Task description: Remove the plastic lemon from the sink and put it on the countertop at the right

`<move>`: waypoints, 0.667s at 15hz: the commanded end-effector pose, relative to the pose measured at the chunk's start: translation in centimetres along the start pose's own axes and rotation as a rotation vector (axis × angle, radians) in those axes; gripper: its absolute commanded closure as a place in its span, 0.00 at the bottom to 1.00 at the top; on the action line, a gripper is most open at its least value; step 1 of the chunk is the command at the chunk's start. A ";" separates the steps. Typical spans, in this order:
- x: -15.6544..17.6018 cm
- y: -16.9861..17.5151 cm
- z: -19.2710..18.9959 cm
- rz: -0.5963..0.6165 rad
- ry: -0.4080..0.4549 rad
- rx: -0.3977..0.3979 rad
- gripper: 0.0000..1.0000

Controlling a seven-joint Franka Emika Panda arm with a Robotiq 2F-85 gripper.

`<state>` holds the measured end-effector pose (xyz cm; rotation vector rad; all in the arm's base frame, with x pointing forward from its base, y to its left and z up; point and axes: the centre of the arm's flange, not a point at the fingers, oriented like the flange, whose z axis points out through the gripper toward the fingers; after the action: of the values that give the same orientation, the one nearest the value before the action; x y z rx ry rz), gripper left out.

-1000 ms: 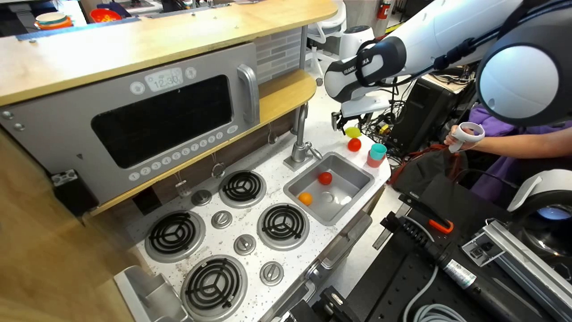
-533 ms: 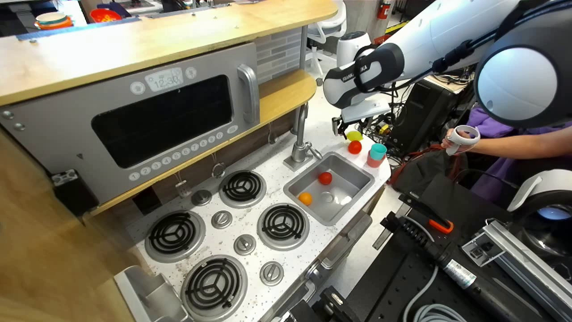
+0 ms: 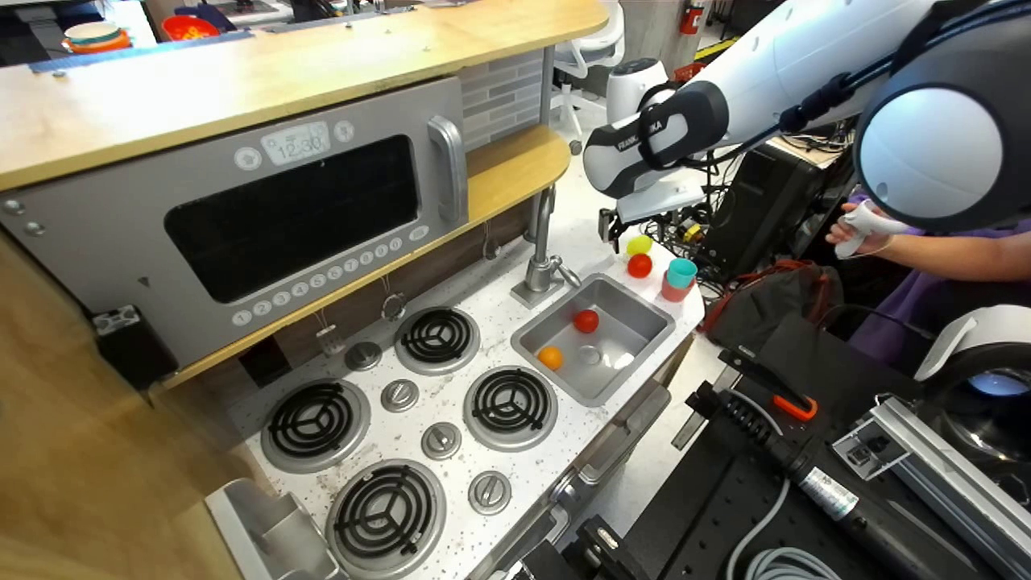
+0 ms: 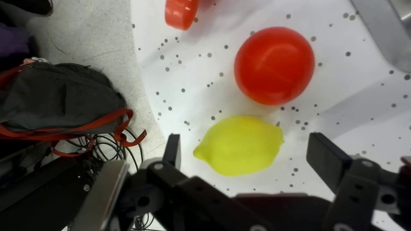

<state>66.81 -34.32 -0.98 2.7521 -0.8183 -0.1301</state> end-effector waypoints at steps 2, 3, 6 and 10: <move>4.9 -1.5 -0.5 -0.013 -0.013 0.053 0.00; 4.3 -0.9 -1.5 -0.001 -0.032 0.073 0.00; 2.8 1.7 -4.2 0.044 -0.073 0.134 0.00; 0.7 6.8 -7.8 0.126 -0.136 0.183 0.00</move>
<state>67.44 -36.80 4.22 2.8328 -0.9970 -0.1702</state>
